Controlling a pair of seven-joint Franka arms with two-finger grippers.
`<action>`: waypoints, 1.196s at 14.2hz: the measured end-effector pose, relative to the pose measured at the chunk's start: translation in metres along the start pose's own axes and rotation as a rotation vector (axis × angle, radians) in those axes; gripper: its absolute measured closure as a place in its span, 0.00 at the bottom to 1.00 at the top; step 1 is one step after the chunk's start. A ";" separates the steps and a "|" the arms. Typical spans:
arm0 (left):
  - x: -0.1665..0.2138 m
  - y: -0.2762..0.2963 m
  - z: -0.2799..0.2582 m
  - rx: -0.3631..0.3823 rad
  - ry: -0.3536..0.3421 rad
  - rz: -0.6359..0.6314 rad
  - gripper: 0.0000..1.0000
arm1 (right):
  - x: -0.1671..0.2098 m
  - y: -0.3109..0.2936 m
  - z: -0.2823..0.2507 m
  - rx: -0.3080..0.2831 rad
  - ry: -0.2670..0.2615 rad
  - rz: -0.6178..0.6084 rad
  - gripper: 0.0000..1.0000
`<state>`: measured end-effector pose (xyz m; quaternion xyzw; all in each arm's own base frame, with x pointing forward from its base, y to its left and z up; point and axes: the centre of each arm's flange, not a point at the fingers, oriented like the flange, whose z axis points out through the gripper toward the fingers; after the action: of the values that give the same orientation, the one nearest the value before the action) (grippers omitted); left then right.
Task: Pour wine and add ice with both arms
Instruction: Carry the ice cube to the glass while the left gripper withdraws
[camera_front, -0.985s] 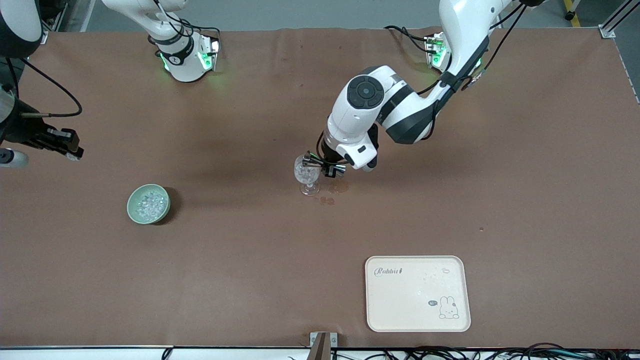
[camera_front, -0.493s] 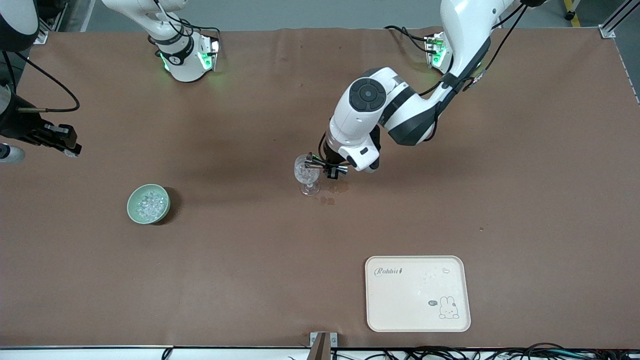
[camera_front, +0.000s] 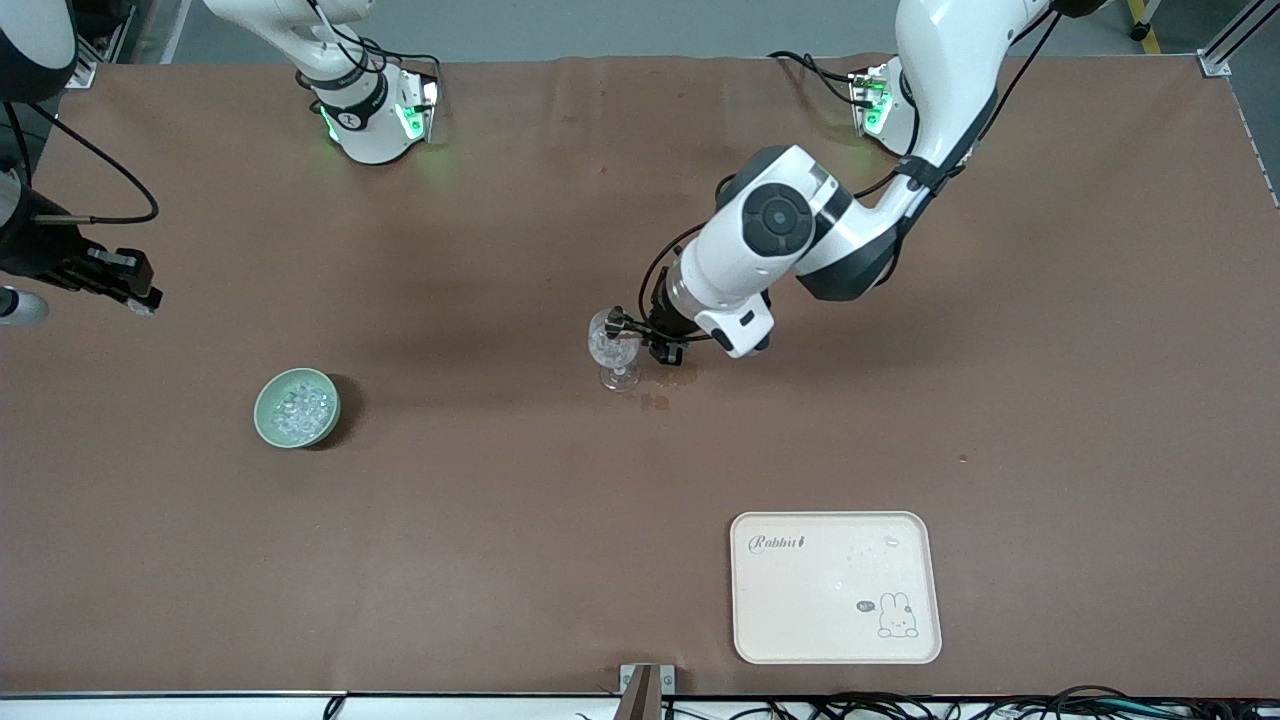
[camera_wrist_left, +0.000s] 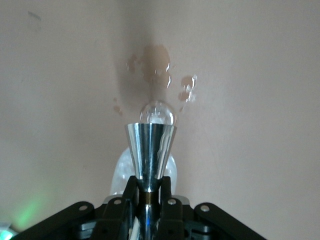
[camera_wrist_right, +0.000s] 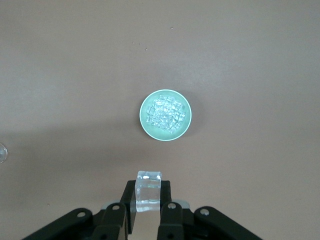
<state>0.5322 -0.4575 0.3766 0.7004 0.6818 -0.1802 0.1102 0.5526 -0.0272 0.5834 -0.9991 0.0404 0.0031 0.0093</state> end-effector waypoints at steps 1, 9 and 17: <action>0.006 0.009 -0.009 0.018 -0.045 -0.006 0.79 | 0.000 0.000 0.000 0.000 0.000 -0.001 0.78; 0.091 0.092 -0.084 0.009 -0.341 -0.014 0.79 | -0.001 -0.018 0.000 0.000 -0.001 -0.036 0.78; 0.247 0.184 -0.106 -0.124 -0.557 -0.046 0.79 | -0.027 -0.202 0.013 0.016 0.044 -0.015 0.78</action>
<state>0.7279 -0.1973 0.3570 0.6003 0.6507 -0.3261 0.3314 0.5420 0.1766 0.5746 -0.9991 0.0332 -0.0192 0.0165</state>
